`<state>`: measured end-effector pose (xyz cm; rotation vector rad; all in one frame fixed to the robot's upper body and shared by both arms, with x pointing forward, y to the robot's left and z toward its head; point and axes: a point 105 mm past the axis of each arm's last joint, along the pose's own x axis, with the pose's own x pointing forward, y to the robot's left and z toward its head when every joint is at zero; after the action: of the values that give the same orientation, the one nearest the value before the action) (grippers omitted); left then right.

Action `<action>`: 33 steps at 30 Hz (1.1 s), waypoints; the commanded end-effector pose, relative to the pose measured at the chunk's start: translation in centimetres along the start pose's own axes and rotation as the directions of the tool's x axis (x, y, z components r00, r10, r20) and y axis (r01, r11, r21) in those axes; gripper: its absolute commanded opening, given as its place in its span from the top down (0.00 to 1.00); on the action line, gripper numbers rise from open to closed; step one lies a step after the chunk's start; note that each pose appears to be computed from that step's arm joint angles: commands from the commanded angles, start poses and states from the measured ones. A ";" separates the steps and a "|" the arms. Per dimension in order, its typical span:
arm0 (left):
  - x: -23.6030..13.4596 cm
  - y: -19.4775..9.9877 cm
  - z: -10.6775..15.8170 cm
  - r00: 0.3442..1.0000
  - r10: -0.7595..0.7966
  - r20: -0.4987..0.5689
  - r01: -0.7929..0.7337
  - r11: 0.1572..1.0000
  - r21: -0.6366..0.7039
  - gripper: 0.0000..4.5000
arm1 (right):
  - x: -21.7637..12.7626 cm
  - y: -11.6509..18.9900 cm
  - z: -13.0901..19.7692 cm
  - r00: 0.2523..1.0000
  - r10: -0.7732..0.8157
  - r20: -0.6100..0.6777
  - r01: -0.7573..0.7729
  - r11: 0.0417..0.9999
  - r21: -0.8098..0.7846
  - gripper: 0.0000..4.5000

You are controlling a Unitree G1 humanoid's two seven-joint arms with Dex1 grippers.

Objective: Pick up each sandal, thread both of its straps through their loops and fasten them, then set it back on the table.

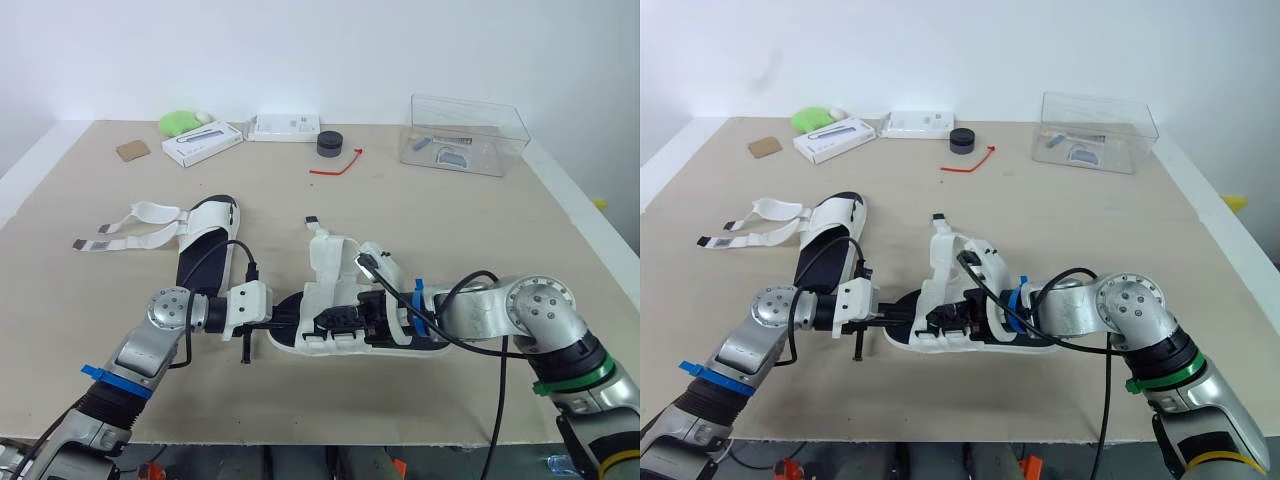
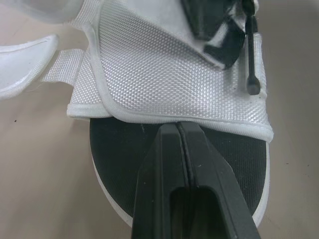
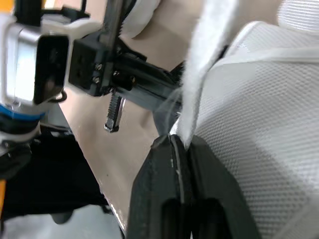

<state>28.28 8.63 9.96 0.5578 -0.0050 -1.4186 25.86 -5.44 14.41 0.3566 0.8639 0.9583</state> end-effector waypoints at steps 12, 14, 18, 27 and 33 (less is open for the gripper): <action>0.9 -2.0 -2.0 0.995 -0.078 -0.063 0.074 0.995 -0.065 1.00 | -3.4 -0.9 1.2 0.973 0.212 -0.095 -0.200 0.972 0.121 0.99; 0.9 -2.0 -2.1 0.995 -0.077 -0.064 0.073 0.995 -0.067 1.00 | -3.7 -0.8 1.3 0.968 0.225 -0.113 -0.210 0.969 0.127 0.99; 0.9 -2.1 -2.1 0.995 -0.078 -0.064 0.073 0.995 -0.070 1.00 | -4.1 -0.9 1.2 0.960 0.237 -0.149 -0.216 0.966 0.141 0.99; 0.9 -2.1 -2.2 0.995 -0.076 -0.068 0.071 0.995 -0.072 1.00 | -4.0 -0.8 0.9 0.944 0.270 -0.191 -0.238 0.955 0.176 0.99; 1.0 -2.1 -2.2 0.995 -0.072 -0.067 0.067 0.995 -0.073 1.00 | -3.7 -0.7 0.4 0.950 0.239 -0.200 -0.214 0.967 0.138 0.99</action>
<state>28.14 8.44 9.92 0.5546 -0.0098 -1.4224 26.08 -9.05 15.58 0.5025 1.1088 1.1519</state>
